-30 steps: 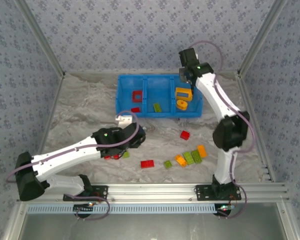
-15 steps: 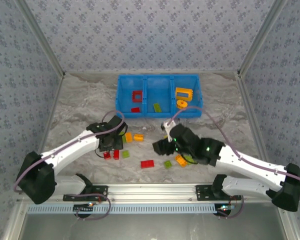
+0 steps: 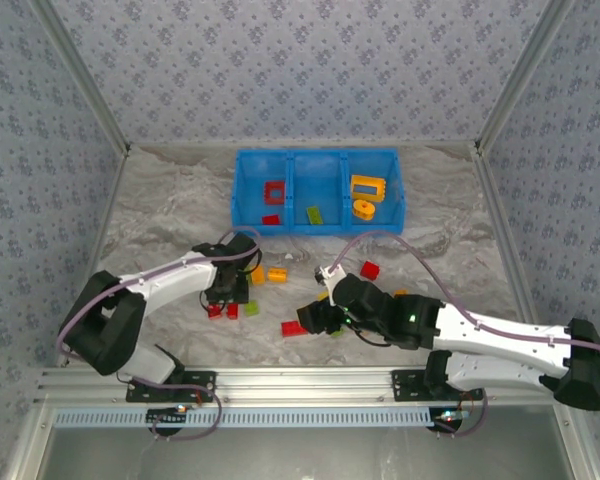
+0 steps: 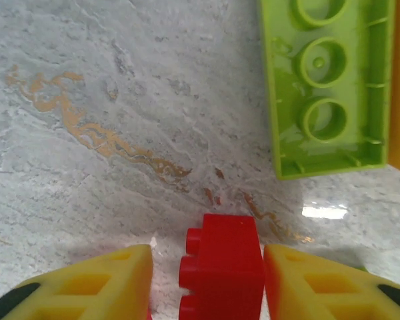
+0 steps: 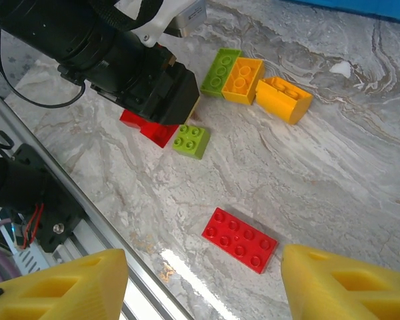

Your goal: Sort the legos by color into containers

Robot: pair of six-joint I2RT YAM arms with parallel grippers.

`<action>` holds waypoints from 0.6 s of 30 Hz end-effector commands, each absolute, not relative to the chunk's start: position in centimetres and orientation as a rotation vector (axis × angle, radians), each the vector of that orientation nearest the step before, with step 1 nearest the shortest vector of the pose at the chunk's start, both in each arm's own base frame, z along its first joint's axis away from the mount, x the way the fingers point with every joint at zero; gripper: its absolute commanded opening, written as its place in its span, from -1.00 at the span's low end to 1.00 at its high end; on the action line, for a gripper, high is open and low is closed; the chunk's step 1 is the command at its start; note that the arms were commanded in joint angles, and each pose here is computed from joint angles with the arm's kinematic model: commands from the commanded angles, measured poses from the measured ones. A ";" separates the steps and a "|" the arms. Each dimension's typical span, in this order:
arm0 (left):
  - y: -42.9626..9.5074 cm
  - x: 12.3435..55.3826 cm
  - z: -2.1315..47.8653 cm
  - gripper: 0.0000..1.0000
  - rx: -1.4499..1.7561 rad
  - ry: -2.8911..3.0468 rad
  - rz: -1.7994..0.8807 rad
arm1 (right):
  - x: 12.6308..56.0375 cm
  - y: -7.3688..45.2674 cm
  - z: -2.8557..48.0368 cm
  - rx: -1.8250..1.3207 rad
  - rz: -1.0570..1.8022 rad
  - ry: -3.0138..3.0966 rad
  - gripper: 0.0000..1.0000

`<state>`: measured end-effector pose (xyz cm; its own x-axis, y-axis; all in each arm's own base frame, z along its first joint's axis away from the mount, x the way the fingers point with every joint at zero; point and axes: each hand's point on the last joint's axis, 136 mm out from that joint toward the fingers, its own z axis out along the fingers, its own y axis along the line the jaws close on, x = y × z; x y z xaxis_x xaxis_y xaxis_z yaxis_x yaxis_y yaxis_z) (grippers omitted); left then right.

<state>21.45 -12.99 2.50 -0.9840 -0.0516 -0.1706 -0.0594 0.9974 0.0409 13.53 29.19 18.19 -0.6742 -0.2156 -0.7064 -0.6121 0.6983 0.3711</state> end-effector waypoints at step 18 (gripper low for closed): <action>-17.5 31.9 15.3 -0.46 -0.028 2.655 -0.080 | 18.2 26.3 23.6 -0.383 0.622 2.110 0.21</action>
<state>29.58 -17.17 14.41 -0.8908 -0.0707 -0.4489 -0.0266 0.9943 -0.1037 16.49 27.57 21.45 -0.6245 -0.0943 -0.7753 -0.5298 0.7805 0.3318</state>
